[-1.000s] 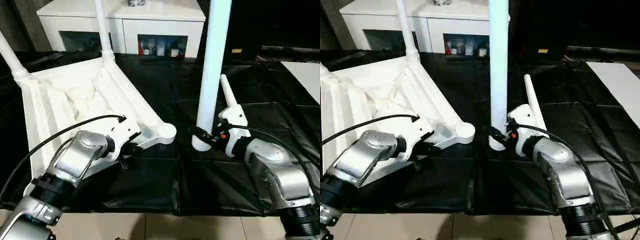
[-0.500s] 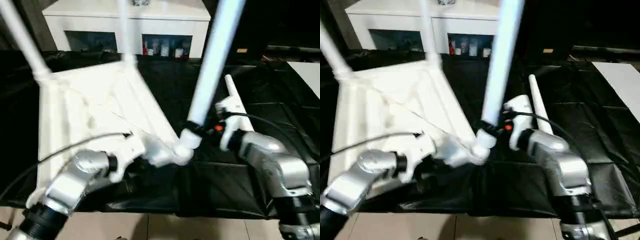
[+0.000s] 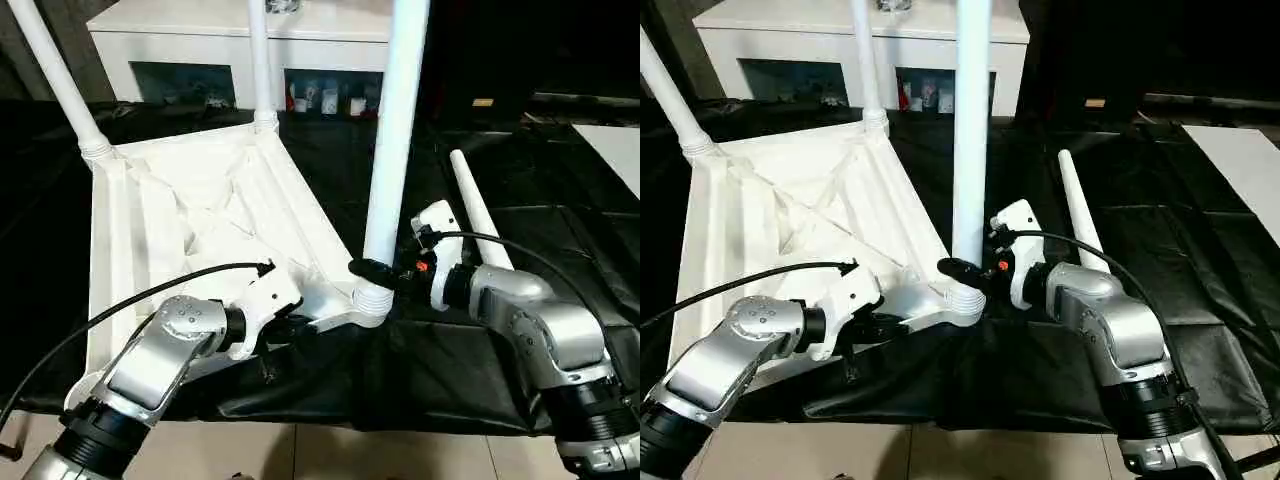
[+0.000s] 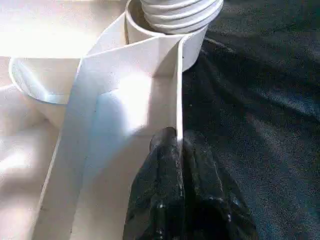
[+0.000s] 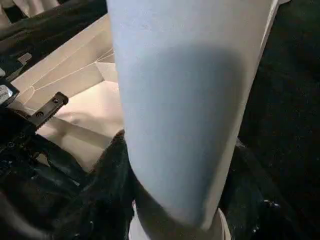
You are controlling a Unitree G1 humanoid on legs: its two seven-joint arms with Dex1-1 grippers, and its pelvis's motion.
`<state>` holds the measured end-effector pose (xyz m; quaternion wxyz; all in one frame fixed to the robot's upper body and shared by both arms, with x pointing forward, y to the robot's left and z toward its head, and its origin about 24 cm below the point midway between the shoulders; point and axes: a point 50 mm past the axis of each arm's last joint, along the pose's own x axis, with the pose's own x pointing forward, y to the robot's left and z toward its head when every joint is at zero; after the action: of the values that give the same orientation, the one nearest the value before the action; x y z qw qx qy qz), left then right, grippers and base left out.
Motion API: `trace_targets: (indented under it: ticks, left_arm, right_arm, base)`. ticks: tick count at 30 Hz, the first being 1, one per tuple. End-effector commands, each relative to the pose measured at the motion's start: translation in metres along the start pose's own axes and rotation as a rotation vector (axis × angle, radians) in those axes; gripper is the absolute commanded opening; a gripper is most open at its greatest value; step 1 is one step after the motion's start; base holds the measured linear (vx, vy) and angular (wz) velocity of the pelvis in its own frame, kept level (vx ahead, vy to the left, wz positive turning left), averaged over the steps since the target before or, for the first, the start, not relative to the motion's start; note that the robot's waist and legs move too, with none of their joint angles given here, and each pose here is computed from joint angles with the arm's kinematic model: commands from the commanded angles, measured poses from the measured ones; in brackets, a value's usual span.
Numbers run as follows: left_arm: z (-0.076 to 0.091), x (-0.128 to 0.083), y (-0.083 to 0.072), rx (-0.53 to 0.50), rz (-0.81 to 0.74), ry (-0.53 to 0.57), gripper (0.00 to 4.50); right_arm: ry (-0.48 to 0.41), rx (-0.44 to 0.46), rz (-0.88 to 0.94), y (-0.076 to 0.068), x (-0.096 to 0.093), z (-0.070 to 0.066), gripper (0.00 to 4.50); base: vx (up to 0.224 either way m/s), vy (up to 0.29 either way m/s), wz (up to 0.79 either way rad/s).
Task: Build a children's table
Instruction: Insert table leg to table base
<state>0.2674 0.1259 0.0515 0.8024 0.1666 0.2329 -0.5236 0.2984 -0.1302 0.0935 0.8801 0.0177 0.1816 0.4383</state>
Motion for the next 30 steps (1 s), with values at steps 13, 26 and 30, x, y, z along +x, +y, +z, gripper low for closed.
trace_targets:
  ticks: [13,26,30]
  left_arm:
    - [0.006,-0.003,0.007,-0.003,0.007,-0.043,0.00]
    - [0.008,-0.007,0.018,-0.015,0.095,-0.066,0.00]
    - [0.010,-0.006,0.021,-0.010,0.099,-0.065,0.00]
  right_arm:
    - [0.037,0.187,-0.103,-0.024,0.015,-0.040,1.88]
    - [-0.165,0.284,-0.138,-0.007,-0.006,-0.076,1.87]
    - [-0.197,0.204,-0.159,-0.002,-0.011,-0.077,1.86]
  base:
    - [0.000,0.000,0.00]
    - [0.000,0.000,0.00]
    - [0.000,0.000,0.00]
